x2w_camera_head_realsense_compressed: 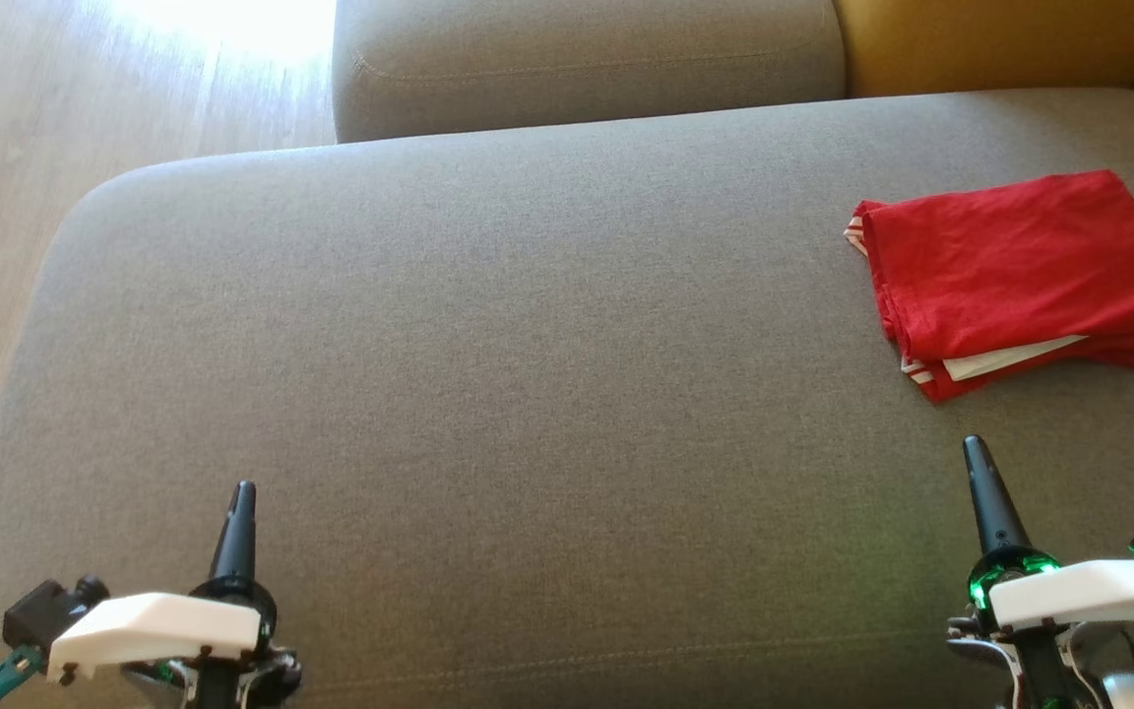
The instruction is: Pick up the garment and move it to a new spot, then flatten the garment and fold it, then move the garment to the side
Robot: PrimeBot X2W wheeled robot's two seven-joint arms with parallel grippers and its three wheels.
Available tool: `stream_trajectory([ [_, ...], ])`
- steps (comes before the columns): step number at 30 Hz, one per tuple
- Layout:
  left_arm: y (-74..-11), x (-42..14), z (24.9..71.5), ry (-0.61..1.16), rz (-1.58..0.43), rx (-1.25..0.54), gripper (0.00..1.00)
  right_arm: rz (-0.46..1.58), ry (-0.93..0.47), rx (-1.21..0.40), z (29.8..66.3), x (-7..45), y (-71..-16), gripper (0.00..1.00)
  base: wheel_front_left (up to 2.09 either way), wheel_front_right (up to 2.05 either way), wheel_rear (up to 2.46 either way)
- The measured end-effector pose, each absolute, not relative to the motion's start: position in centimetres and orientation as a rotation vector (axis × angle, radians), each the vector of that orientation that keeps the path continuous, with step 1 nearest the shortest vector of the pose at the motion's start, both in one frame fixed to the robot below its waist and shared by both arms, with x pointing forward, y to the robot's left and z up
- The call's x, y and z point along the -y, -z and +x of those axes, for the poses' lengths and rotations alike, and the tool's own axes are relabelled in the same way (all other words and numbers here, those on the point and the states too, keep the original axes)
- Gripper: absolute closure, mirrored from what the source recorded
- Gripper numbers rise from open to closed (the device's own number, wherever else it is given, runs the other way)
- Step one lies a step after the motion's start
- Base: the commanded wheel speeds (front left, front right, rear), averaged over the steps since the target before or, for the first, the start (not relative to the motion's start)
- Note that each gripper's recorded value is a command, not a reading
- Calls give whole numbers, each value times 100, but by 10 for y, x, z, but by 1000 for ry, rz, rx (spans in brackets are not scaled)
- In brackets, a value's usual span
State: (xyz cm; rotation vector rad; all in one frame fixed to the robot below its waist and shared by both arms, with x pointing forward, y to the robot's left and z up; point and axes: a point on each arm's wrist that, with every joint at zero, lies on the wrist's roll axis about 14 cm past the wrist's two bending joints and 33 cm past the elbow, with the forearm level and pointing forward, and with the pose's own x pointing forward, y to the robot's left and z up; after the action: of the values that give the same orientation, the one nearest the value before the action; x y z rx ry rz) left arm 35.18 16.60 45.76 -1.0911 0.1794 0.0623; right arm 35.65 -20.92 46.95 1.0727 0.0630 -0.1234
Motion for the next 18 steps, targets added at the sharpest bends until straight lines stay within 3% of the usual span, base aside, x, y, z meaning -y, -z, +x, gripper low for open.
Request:
stream_trajectory([
  [18,-462,-173,360,-69,-1304,-162,100,1293,117,-63,363,207,-471,100,0,0,0],
])
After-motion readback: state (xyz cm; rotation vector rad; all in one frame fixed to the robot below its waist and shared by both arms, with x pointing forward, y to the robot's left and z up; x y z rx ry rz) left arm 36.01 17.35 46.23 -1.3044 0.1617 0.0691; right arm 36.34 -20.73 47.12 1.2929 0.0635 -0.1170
